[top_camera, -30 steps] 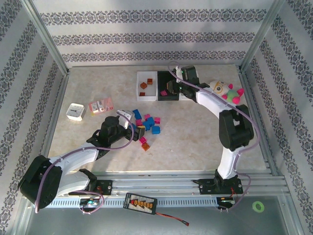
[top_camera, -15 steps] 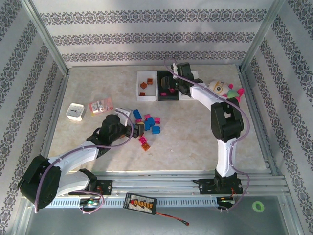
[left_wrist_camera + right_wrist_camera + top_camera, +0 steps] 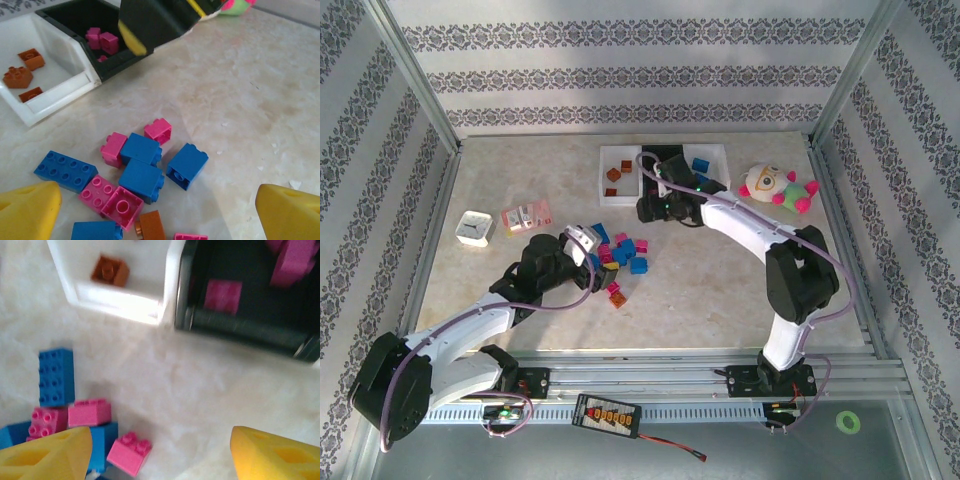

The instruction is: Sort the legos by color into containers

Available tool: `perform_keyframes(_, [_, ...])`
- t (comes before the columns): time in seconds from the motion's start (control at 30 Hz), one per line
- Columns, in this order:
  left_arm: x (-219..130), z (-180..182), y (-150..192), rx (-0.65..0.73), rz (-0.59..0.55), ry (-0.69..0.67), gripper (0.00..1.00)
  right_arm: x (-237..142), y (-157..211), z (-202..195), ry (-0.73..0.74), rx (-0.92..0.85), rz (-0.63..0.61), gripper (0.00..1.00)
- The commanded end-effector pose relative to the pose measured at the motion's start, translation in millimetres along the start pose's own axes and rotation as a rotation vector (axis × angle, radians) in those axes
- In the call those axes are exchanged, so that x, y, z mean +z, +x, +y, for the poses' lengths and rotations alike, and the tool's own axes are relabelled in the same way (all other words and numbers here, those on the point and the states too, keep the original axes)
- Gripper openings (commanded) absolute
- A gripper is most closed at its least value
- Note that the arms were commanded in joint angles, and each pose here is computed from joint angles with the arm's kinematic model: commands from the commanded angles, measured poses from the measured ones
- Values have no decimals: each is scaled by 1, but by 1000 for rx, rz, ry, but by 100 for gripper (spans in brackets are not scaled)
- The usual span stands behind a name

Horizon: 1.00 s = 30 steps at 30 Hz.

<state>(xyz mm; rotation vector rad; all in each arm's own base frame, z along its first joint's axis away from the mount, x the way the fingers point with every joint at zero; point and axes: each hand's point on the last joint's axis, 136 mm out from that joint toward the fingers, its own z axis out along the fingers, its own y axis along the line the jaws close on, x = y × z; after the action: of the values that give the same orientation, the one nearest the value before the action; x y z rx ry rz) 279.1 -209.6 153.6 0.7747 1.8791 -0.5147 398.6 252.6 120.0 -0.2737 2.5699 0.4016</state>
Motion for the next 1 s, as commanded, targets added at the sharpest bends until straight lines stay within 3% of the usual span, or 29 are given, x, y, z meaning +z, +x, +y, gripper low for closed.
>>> perform_keyframes(0.0, [1, -15, -6, 104, -1, 79, 99, 21, 27, -6, 88, 133, 69, 72])
perform_keyframes(0.53, [-3, -20, -1, 96, -29, 93, 99, 79, 57, 5, 100, 210, 173, 64])
perform_keyframes(0.8, [-1, -19, -1, 98, -39, 91, 99, 82, 74, 17, 82, 194, 218, 66])
perform_keyframes(0.97, [-1, -19, -1, 96, -44, 92, 99, 78, 83, 14, 100, 182, 231, 60])
